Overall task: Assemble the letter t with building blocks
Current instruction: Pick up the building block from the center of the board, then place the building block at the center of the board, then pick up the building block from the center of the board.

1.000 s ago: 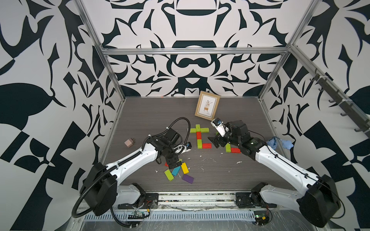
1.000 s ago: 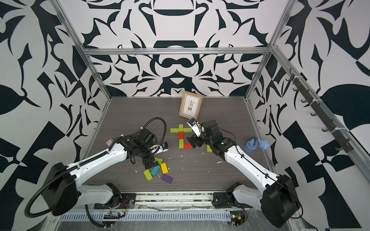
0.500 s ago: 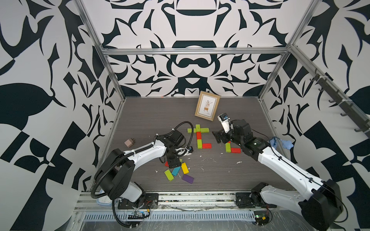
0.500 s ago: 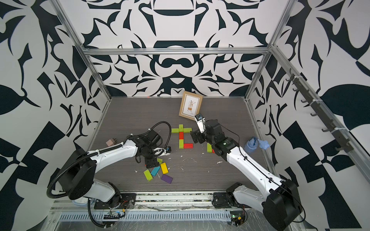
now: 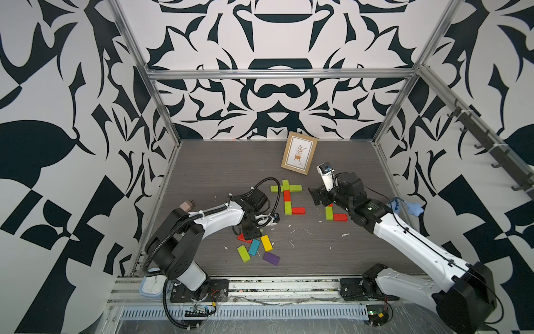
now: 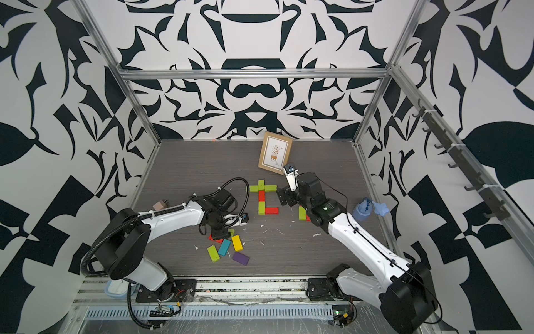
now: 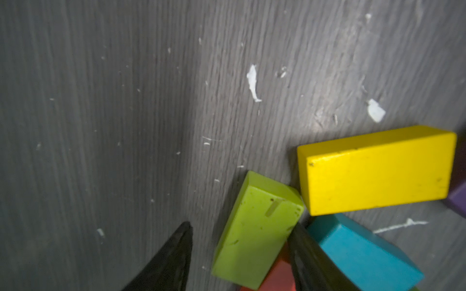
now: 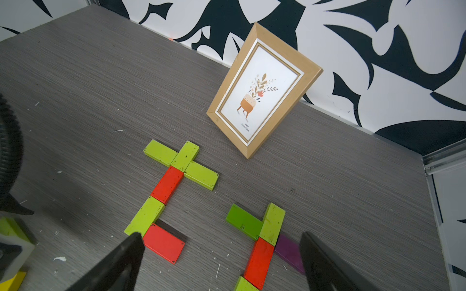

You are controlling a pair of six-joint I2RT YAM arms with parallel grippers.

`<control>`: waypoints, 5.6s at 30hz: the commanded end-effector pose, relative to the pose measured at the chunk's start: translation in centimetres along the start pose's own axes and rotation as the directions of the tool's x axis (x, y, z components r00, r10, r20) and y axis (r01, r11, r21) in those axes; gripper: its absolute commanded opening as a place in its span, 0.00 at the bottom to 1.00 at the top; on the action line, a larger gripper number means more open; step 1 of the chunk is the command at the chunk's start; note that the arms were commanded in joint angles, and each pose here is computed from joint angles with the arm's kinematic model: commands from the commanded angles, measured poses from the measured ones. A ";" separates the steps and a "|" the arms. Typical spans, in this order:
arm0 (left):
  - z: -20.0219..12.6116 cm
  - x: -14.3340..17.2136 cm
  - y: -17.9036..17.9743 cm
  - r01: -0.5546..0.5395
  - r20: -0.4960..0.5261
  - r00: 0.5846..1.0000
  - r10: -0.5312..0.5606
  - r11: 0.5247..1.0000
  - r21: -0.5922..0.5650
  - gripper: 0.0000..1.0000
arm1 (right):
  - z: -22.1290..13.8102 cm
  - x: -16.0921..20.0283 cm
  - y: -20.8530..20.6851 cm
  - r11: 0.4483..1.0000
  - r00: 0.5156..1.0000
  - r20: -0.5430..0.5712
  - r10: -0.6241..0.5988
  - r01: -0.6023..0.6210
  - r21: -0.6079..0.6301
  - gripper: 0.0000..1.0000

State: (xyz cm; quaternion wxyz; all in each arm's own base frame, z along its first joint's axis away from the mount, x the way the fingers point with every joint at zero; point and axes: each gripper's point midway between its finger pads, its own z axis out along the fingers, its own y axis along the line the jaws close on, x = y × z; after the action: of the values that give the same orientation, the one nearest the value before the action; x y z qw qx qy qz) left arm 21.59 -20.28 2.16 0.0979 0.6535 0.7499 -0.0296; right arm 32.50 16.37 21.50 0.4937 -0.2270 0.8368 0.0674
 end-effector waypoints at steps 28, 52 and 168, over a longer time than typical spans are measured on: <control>-6.2 -1.0 11.2 0.384 0.164 0.921 -0.352 0.894 -0.233 0.31 | -0.7 -1.6 -2.7 0.990 1.000 -0.001 0.002 -0.001 0.143 0.99; -7.9 -1.1 23.1 0.955 0.328 0.297 -0.897 0.274 -0.117 0.09 | -2.1 -0.4 -3.5 0.983 0.996 -0.089 0.025 -0.008 0.183 0.99; -7.3 4.2 -2.8 0.952 -0.031 -0.178 -0.984 -0.180 0.246 0.73 | -0.1 2.8 -3.6 0.977 0.980 -0.194 0.041 0.001 0.213 0.99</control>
State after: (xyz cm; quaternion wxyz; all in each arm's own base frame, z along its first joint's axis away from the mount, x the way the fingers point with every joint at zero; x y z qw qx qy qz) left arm 18.40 -14.84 8.45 0.0624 -0.1178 0.9706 -0.2002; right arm 32.44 12.38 18.35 0.4086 -0.1863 0.8926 -0.0413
